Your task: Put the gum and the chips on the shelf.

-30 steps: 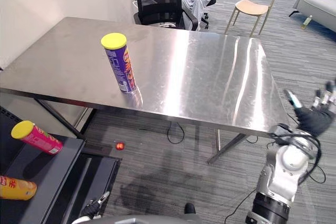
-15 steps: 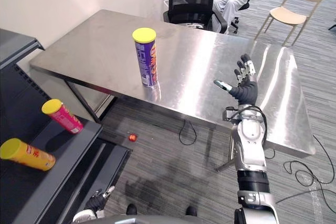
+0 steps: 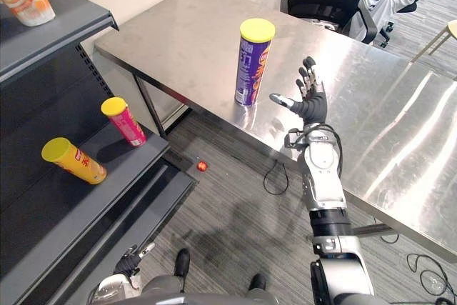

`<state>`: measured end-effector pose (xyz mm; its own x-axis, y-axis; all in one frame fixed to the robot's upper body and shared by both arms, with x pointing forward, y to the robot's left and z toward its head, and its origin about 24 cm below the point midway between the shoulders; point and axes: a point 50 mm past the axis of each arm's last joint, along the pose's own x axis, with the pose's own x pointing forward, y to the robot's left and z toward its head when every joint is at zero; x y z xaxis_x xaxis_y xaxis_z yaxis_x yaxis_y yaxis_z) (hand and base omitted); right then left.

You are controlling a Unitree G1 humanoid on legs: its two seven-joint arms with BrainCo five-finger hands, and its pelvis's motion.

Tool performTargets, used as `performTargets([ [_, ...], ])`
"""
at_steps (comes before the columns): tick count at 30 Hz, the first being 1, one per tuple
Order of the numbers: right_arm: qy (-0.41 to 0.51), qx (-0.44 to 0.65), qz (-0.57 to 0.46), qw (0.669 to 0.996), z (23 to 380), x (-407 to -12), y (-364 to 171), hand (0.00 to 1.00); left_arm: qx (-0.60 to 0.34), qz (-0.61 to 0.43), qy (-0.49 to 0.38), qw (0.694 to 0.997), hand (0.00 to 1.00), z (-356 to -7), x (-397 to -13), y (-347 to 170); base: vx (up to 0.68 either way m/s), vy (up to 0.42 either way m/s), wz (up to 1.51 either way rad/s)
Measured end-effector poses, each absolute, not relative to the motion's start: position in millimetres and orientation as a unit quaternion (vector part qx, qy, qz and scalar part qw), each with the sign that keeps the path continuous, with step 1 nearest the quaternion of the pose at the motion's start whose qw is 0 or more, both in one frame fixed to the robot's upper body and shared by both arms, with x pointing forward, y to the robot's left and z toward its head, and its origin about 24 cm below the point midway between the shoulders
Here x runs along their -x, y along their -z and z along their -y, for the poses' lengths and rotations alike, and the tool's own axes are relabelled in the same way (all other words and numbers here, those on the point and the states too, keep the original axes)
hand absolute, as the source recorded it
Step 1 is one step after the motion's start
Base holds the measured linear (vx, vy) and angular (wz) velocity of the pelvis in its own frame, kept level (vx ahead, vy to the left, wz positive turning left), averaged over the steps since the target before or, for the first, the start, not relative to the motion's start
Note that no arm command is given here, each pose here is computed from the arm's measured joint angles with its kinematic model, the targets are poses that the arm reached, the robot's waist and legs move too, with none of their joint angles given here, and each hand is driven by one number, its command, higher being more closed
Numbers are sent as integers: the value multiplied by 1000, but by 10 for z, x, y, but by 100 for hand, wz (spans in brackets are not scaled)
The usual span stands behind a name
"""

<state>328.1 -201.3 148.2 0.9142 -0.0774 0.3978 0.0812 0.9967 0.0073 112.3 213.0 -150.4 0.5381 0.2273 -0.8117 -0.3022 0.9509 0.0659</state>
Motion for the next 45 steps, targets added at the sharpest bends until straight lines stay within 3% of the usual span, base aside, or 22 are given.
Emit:
performTargets([
  [26, 46, 1, 187, 981, 1875, -3669, -1731, 0, 28, -455, -168, 874, 0, -2263, -1080, 1480, 0, 0, 0],
  [36, 23, -5, 262, 965, 1704, -3773, -2318, 0, 28, -455, -169, 874, 0, -2263, -1082, 1480, -4, -5, -2],
  [45, 1, 4, 288, 958, 1552, -3791, -2541, 0, 28, -455, -169, 874, 0, -2263, -1083, 1480, -2, -1, -1],
])
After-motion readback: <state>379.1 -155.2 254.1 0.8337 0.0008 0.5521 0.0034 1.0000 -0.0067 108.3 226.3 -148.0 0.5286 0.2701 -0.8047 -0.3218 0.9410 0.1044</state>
